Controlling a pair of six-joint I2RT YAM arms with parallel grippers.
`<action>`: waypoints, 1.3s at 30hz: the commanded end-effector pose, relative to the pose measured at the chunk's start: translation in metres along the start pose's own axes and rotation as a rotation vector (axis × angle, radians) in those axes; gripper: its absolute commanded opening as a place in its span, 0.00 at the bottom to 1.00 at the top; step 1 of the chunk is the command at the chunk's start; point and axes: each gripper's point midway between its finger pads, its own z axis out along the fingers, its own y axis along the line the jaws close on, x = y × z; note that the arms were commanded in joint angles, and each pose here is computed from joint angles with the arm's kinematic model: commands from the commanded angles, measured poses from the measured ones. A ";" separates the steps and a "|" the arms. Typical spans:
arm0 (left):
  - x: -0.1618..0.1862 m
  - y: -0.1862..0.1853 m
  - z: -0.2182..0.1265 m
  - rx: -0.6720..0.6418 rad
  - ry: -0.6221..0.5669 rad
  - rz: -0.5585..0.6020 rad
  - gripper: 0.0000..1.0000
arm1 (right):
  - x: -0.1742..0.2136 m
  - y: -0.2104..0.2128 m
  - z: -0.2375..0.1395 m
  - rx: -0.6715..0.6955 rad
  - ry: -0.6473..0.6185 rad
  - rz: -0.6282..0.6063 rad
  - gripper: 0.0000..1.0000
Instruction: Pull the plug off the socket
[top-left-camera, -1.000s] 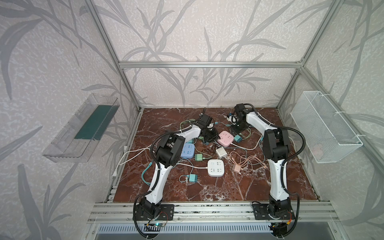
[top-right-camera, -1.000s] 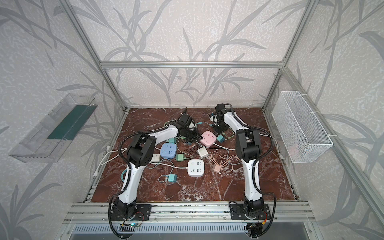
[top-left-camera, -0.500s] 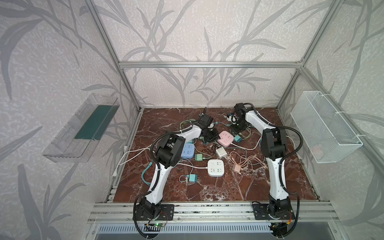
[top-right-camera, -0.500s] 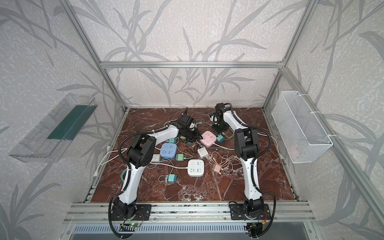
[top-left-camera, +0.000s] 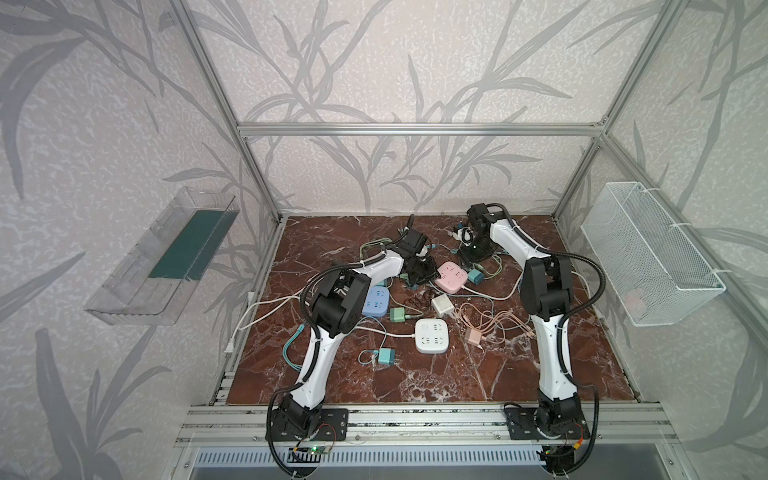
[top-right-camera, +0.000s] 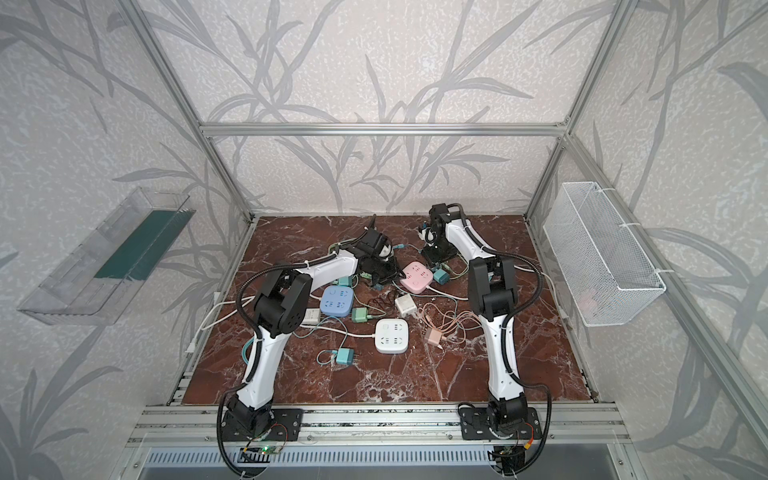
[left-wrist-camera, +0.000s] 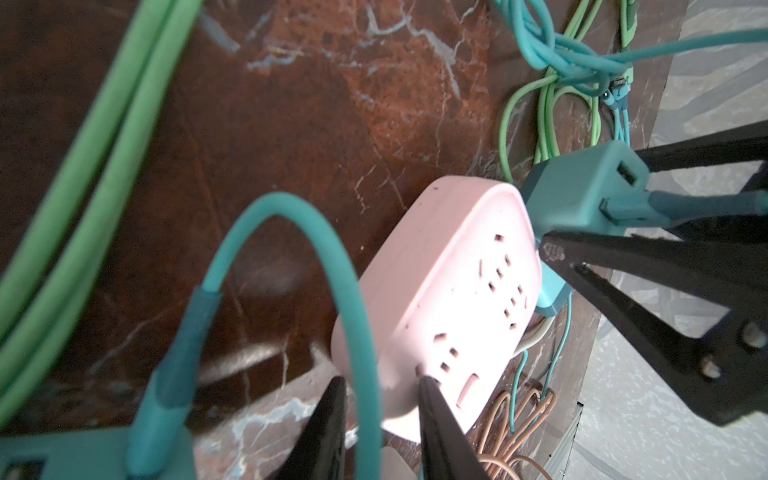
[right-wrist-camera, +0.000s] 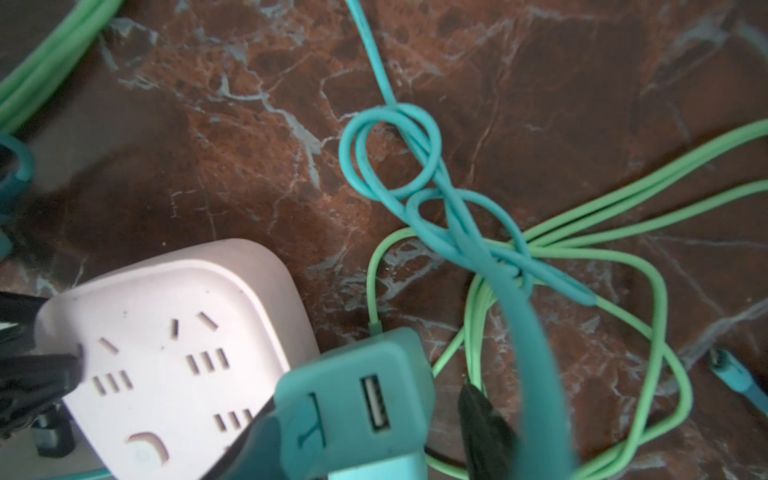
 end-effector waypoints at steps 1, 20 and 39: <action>0.032 0.054 0.007 -0.195 0.083 -0.052 0.31 | -0.008 0.002 -0.027 -0.001 -0.044 0.015 0.65; 0.015 0.021 -0.036 -0.160 -0.001 0.010 0.34 | -0.023 0.012 -0.090 -0.008 -0.251 0.046 0.73; -0.015 -0.023 -0.120 -0.113 -0.295 0.182 0.64 | 0.078 -0.029 -0.147 0.346 -0.967 0.121 0.89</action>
